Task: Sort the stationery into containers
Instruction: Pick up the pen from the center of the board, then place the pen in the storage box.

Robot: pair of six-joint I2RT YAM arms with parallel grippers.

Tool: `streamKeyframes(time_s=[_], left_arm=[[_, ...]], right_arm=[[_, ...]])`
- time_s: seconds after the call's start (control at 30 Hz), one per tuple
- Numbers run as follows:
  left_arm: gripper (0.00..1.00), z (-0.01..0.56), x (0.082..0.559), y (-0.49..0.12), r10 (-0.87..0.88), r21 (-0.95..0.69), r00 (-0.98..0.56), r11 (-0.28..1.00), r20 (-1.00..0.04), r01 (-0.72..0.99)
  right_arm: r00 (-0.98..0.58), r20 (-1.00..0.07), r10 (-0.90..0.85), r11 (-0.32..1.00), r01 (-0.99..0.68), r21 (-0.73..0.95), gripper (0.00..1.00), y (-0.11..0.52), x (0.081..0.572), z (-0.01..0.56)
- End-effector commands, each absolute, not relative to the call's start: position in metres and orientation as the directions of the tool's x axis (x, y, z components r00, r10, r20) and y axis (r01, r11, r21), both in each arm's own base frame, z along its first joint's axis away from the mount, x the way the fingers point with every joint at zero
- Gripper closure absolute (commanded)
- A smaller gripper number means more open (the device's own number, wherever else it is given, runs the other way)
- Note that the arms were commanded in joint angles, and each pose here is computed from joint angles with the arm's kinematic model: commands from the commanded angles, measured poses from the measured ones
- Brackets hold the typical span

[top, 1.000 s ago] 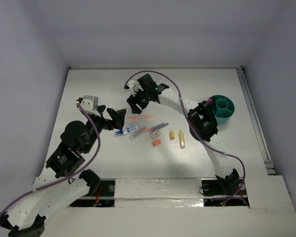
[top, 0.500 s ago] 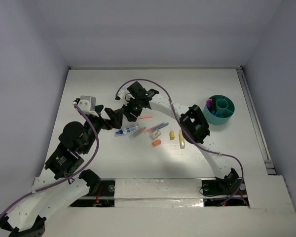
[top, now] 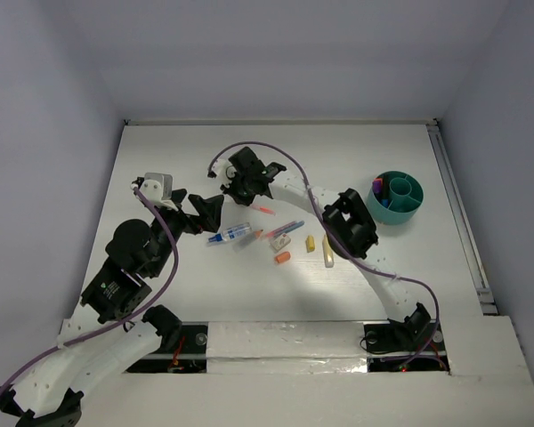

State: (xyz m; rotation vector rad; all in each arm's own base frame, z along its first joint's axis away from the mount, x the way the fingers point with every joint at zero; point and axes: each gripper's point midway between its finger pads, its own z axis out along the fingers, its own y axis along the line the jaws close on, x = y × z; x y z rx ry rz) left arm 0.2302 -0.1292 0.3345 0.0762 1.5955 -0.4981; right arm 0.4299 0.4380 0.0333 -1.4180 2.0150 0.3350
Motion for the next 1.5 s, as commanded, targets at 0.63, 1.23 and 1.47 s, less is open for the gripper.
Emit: streamKeyframes(time_s=[0.63,1.23,1.47], left_arm=[[0.01,0.344,0.232,-0.131,-0.266,-0.272,-0.066,0.890,-0.962,0.365],[0.01,0.347,0.226,-0.140,-0.276,-0.280,-0.072,0.863,-0.958,0.420],[0.01,0.349,0.224,-0.141,-0.280,-0.281,-0.068,0.855,-0.958,0.435]], right_arm=[[0.114,-0.993,0.040,0.982,-0.187,0.018,1.00,0.220,0.460,0.278],[0.341,-0.919,0.197,0.708,0.600,0.374,1.00,-0.069,0.342,0.260],[0.321,-0.938,0.131,0.678,0.661,0.321,1.00,-0.087,0.351,0.258]])
